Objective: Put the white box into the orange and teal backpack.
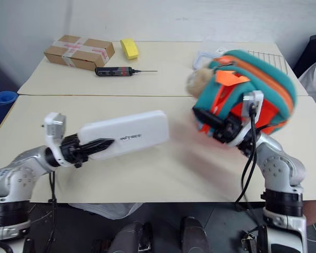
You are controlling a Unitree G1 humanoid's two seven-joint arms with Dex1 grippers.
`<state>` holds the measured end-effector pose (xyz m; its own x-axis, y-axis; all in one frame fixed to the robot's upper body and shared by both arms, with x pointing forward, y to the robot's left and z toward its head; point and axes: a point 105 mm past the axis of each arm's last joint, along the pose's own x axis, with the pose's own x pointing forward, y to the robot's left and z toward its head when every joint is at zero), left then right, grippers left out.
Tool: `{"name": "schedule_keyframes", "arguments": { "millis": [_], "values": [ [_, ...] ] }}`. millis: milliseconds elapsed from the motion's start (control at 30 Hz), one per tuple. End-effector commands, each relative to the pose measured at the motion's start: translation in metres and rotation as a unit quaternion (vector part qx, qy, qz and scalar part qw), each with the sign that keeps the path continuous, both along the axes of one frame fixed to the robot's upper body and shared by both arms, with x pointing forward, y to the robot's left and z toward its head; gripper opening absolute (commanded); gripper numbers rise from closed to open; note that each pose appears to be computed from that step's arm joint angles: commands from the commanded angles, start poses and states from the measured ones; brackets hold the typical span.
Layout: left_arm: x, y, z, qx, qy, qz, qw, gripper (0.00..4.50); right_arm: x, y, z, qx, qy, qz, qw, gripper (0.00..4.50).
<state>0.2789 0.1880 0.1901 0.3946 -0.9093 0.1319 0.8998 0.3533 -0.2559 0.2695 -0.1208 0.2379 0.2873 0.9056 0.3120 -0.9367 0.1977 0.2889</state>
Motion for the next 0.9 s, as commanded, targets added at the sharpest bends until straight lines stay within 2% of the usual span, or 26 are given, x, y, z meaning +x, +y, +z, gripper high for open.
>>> {"name": "schedule_keyframes", "arguments": {
  "millis": [33,100,200,333,533,633,767,900],
  "values": [
    [-0.004,0.021,0.027,-0.025,-0.033,0.037,0.998,1.21,-0.059,0.012,0.007,-0.034,0.017,0.124,0.991,0.03],
    [-0.007,0.031,0.037,-0.031,-0.042,0.05,0.997,1.21,-0.085,0.004,-0.008,-0.114,0.048,0.17,0.978,0.03],
    [-0.015,0.029,0.047,-0.04,-0.052,0.034,0.997,1.21,-0.087,-0.013,-0.021,-0.174,0.074,0.16,0.969,0.03],
    [-0.019,0.012,0.061,-0.015,-0.095,-0.006,0.995,1.21,-0.07,-0.034,-0.024,-0.19,0.075,0.127,0.971,0.03],
    [-0.03,-0.023,0.081,-0.016,-0.132,-0.092,0.987,1.21,-0.053,-0.028,-0.028,-0.188,0.042,0.112,0.975,0.03],
    [-0.034,-0.022,0.09,-0.022,-0.138,-0.1,0.985,1.21,-0.049,-0.027,-0.03,-0.187,0.039,0.105,0.976,0.03],
    [-0.042,-0.015,0.114,-0.08,-0.148,-0.108,0.98,1.21,-0.045,-0.027,-0.034,-0.19,0.039,0.101,0.976,0.03],
    [-0.055,-0.015,0.116,-0.064,-0.132,-0.132,0.98,1.21,-0.041,-0.025,-0.036,-0.193,0.039,0.095,0.976,0.03]
  ]
}}
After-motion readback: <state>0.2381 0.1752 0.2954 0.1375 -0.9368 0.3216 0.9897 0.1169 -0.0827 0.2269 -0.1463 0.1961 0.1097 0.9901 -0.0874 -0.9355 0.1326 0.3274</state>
